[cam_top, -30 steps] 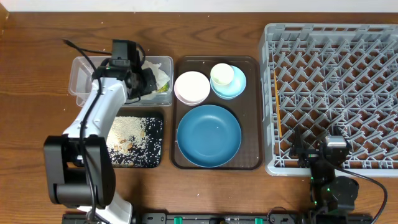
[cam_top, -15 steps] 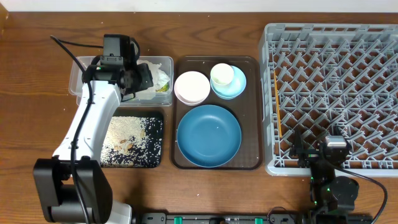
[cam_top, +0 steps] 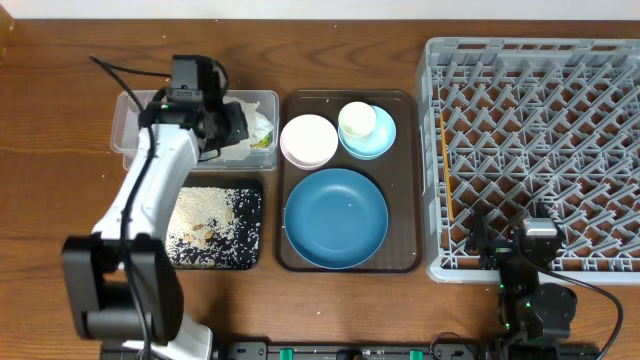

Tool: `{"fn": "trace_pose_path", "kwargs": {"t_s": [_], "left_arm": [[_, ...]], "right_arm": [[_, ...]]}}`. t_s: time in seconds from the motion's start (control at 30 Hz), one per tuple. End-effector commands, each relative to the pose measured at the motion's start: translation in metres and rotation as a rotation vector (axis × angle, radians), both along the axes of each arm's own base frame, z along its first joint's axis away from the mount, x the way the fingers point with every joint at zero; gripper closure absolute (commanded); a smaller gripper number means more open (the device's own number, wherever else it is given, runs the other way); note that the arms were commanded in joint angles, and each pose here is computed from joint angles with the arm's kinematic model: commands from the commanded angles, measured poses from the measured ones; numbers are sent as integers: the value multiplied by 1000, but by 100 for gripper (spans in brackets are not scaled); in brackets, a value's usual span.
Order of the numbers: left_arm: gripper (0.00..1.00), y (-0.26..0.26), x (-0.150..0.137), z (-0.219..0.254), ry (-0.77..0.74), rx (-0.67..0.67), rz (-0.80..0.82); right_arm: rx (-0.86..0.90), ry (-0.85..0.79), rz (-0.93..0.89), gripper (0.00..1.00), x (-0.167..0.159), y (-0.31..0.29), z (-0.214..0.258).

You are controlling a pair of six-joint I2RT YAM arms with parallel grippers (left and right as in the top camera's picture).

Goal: Sort waste into correct bins and load items into the dishwasher rack

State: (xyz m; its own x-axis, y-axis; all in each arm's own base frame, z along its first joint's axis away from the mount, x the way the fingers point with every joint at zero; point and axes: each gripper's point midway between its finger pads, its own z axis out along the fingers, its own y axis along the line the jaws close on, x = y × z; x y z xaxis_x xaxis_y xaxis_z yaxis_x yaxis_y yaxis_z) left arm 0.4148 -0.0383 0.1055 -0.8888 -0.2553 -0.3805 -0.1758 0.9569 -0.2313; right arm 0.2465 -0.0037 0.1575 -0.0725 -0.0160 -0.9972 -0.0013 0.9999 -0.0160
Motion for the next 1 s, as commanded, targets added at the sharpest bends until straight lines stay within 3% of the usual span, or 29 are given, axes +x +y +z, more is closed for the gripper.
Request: {"fn": "trace_pose_path", "kwargs": {"t_s": [0.0,0.2,0.63,0.97], "left_arm": [[94,7,1,-13,37,37,-4],[94,8,-10,-9,94,57,-31],[94,8,-2,38,75,72,-60],[94,-4,14,2,135,36,-92]], "right_arm": [[-4,1,1,1,0,0,-1],[-4,1,1,1,0,0,-1],[-4,1,1,1,0,0,-1],[-4,1,1,1,0,0,-1]]}}
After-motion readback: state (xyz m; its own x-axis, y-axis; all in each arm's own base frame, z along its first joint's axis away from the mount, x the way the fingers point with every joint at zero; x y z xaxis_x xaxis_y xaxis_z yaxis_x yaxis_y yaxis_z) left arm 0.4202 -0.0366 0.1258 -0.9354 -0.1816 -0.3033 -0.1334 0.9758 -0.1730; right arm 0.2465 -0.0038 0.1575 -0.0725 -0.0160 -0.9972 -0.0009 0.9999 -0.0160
